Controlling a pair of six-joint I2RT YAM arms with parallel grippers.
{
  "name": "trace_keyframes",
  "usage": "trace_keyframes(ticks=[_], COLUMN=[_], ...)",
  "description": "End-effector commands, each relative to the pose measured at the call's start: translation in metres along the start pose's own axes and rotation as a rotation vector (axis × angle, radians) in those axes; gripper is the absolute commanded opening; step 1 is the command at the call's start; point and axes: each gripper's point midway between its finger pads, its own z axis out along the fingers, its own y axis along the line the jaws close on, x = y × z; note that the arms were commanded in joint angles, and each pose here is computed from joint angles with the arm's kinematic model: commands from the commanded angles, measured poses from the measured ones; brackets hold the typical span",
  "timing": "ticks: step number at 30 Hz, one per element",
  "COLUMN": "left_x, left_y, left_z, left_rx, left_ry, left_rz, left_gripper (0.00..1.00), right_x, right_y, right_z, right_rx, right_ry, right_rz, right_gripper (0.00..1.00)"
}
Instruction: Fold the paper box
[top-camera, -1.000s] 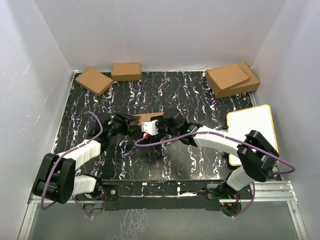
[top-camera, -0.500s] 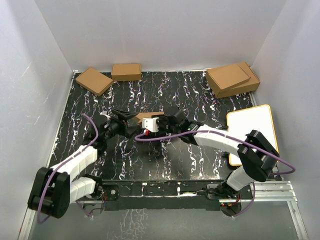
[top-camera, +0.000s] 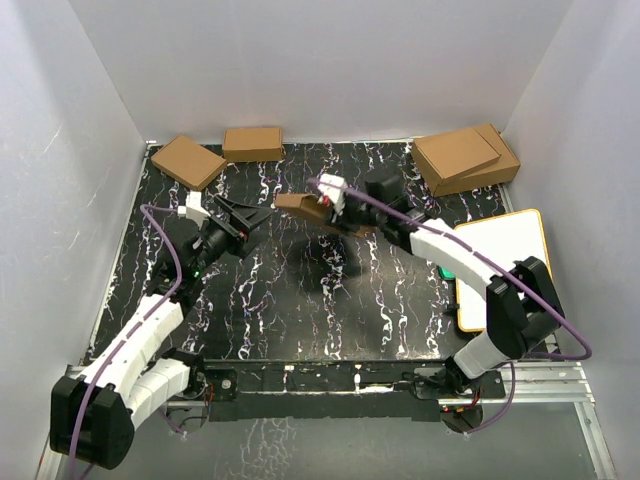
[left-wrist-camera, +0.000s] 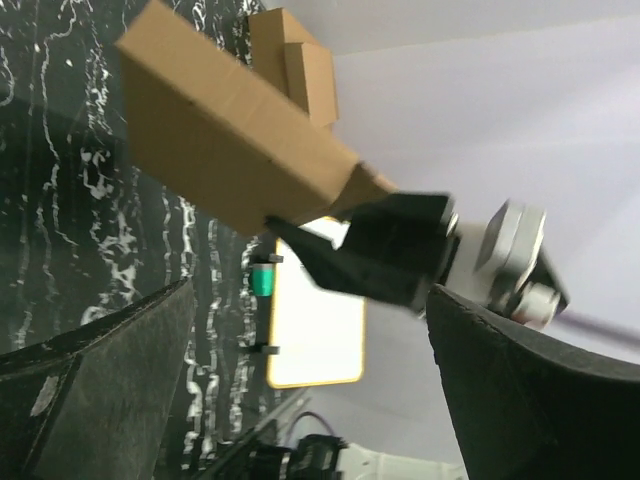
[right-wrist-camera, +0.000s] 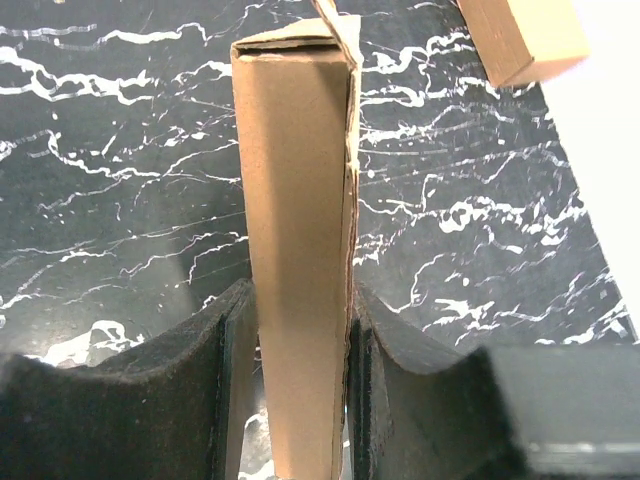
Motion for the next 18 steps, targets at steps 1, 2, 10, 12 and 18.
trace_keyframes(ticks=[1,2,10,12,18], left_x=[0.003,0.004,0.015,0.017,0.017], left_y=[0.0,0.003,0.025,0.03,0.046], left_z=[-0.002,-0.002,-0.002,-0.001,0.0], left_rx=[0.056,0.059,0.095,0.077,-0.007], left_ry=[0.026,0.026,0.053,0.067,0.087], left_rz=[0.254,0.281,0.362,0.36,0.361], left_gripper=[0.97,0.97,0.97,0.97,0.97], right_x=[-0.036,-0.034,-0.029,-0.025,-0.009], right_y=[-0.025,-0.029,-0.037,-0.035,-0.015], right_z=[-0.028,-0.033,-0.055,-0.055,-0.048], right_rx=[-0.05,-0.056,-0.216,-0.257,-0.358], right_ry=[-0.178,-0.188,-0.253,-0.263,-0.287], right_rz=[0.201,0.247,0.65,0.73,0.951], right_gripper=[0.32,0.31,0.3,0.3,0.31])
